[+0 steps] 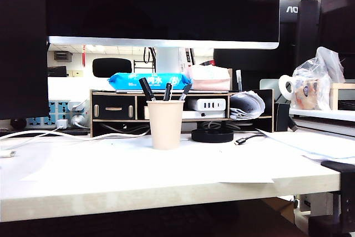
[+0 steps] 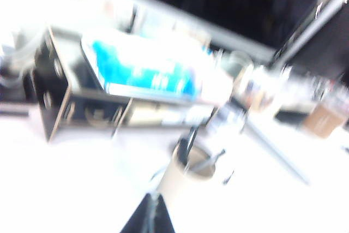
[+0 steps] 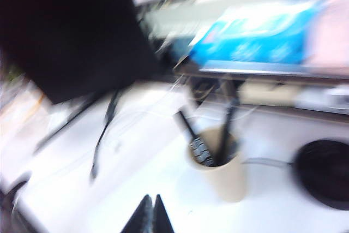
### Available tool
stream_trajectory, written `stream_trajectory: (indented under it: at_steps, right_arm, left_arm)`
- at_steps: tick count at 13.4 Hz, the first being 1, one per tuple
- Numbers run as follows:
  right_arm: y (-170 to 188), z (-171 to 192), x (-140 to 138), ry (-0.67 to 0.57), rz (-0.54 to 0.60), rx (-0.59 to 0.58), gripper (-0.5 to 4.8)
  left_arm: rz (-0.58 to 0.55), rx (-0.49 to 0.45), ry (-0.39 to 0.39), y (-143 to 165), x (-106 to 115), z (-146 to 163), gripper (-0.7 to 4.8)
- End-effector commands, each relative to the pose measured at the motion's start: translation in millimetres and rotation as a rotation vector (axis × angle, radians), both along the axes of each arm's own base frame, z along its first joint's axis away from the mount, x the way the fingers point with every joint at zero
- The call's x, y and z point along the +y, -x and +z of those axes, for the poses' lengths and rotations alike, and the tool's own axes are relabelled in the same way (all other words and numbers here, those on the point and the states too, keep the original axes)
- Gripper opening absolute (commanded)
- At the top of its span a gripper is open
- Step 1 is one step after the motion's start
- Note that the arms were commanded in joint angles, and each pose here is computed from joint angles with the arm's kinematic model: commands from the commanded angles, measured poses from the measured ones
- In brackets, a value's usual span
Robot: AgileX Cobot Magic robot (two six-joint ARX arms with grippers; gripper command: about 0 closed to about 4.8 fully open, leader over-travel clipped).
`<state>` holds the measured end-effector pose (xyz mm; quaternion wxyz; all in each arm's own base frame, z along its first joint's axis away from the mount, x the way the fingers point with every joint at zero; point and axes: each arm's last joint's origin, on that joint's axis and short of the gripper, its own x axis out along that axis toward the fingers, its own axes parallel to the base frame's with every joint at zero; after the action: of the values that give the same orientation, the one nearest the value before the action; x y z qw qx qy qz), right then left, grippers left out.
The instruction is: Pick up the marker from the paper cup and put it on the table.
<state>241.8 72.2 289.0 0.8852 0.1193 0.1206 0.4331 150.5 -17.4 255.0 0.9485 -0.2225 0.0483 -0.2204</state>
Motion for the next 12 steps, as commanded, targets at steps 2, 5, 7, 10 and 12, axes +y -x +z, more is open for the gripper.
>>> stream_trajectory:
  at_steps: [2,5,7,10,12]
  right_arm:
    - [-51,2,62,0.109,0.178,-0.015,-0.02]
    - [-87,-10,105,0.243,0.215,-0.04,-0.02]
    - [-102,-22,131,0.337,0.209,-0.101,0.01]
    - [-102,-27,159,0.422,0.184,-0.173,0.72]
    - [-96,-28,173,0.474,0.17,-0.248,0.73]
  left_arm:
    - [-0.112,0.063,-0.113,-32,-19,0,-0.02]
    - [-0.122,0.085,-0.135,-45,-23,-4,-0.02]
    - [-0.121,0.073,-0.153,-45,-23,-4,-0.02]
    - [-0.115,0.03,-0.244,-47,-23,-5,-0.02]
    - [-0.102,0.003,-0.295,-52,-23,-8,-0.02]
